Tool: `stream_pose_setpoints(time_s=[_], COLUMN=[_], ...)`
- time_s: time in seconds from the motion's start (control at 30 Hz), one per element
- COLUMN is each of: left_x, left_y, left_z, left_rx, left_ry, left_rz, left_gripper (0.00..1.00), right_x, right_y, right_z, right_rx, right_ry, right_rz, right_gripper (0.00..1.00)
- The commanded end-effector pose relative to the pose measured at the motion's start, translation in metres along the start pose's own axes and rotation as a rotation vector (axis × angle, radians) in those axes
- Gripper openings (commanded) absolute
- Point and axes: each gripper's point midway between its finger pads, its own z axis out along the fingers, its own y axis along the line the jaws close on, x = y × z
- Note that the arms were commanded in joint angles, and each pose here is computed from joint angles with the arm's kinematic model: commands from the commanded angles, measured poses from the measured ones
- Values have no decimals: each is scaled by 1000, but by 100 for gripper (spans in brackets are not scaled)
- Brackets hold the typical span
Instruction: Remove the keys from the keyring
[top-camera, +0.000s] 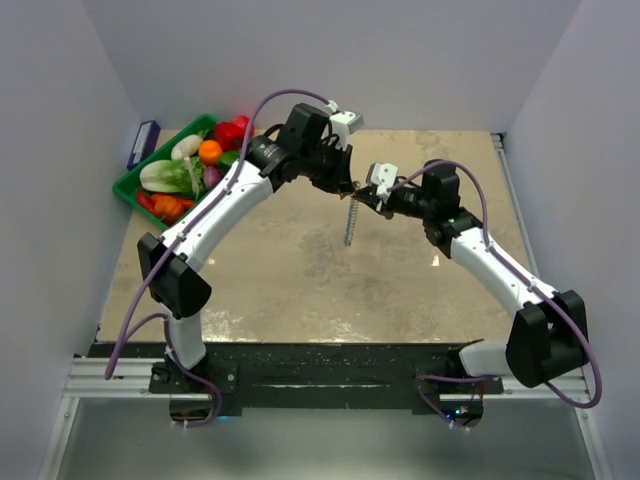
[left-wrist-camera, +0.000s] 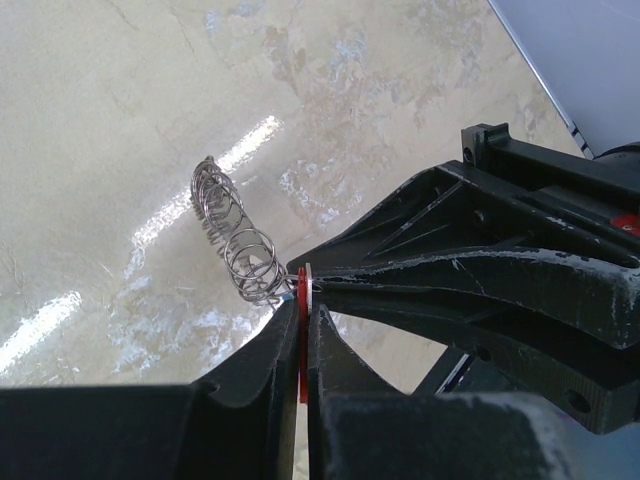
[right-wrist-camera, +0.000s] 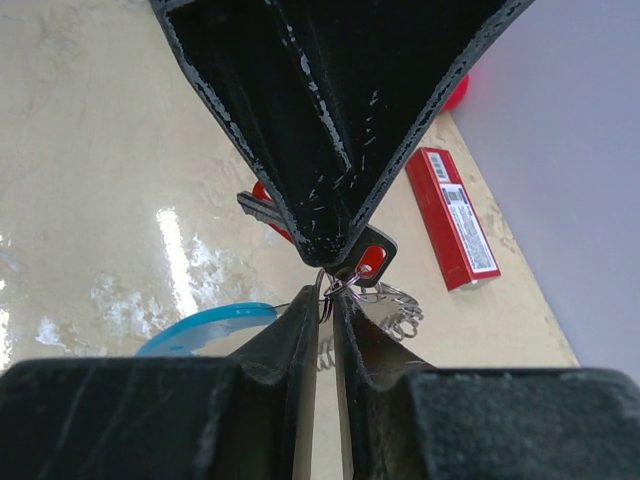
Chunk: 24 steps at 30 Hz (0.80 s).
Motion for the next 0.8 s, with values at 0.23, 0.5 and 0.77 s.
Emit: stream_pose_setpoints(time_s=[0.23, 0.5, 0.77], left_x=[-32, -31, -34], left_y=[-18, -16, -18], left_z=[-31, -30, -39], left_rx=[48, 41, 36], left_ry=[-127, -123, -142], left_rz=[66, 69, 89], left_gripper=[0, 0, 0], right_x=[1, -1, -6], right_y=[3, 5, 1], right_z=[3, 2, -3], right_rx=[-36, -35, -18], right_ry=[-9, -19, -8], right_rz=[-17, -10, -11], right_gripper=[15, 0, 6])
